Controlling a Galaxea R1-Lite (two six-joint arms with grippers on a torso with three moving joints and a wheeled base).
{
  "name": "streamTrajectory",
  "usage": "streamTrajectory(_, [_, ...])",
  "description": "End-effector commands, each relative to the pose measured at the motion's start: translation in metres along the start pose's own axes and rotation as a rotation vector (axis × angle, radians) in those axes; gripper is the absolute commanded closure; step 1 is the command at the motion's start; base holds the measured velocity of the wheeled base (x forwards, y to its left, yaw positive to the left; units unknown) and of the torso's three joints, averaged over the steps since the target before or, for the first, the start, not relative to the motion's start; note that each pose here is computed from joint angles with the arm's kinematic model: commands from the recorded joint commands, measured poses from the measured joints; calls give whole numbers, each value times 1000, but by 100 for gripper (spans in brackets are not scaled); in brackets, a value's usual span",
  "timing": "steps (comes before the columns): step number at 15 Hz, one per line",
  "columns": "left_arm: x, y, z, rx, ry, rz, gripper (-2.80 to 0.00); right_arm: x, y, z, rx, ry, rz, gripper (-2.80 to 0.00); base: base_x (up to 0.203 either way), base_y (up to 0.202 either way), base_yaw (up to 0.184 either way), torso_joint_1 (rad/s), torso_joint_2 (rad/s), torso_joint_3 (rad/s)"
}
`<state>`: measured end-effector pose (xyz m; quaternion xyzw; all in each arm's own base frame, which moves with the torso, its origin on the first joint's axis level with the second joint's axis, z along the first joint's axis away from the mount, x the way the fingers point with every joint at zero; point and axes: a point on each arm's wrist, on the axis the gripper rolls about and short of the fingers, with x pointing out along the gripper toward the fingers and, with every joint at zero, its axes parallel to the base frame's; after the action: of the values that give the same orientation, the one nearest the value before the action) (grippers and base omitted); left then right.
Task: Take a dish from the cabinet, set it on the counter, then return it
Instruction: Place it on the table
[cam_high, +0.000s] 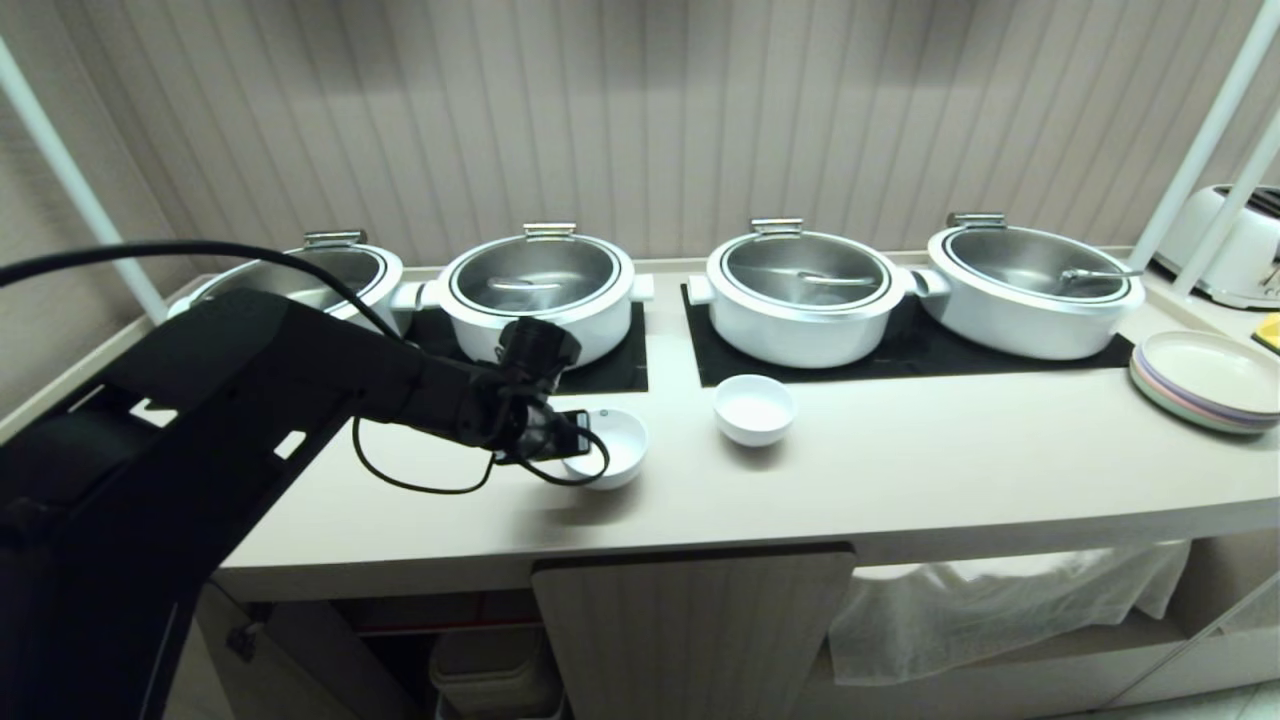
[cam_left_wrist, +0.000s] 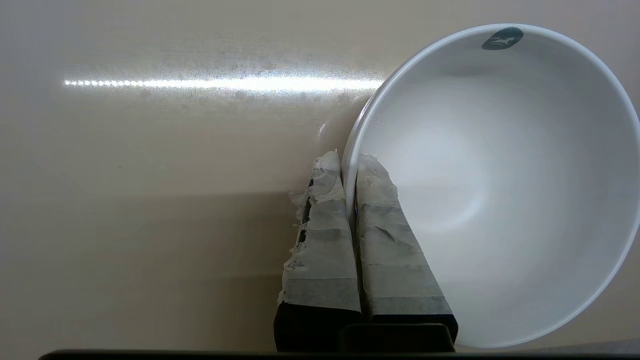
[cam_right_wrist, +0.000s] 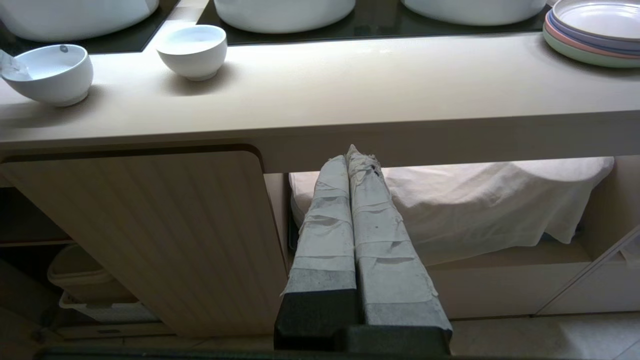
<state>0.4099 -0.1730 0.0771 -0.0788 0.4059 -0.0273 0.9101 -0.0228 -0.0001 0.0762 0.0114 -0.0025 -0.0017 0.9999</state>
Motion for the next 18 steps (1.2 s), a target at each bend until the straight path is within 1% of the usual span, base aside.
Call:
streamTrajectory(1, [2,2,0,-6,1,6,0,0,0,0,0,1,0,0,0,0,0,0,0,0])
streamTrajectory(12, [6,5,1,-11,4,13,0,0,0,0,0,0,0,0,0,0,0,0,0,0])
streamTrajectory(13, [6,5,1,-11,3,11,-280,0,0,0,0,0,0,0,0,0,0,0,0,0])
streamTrajectory(18, [6,5,2,-12,0,11,-280,0,0,0,0,1,0,0,0,0,0,0,0,0])
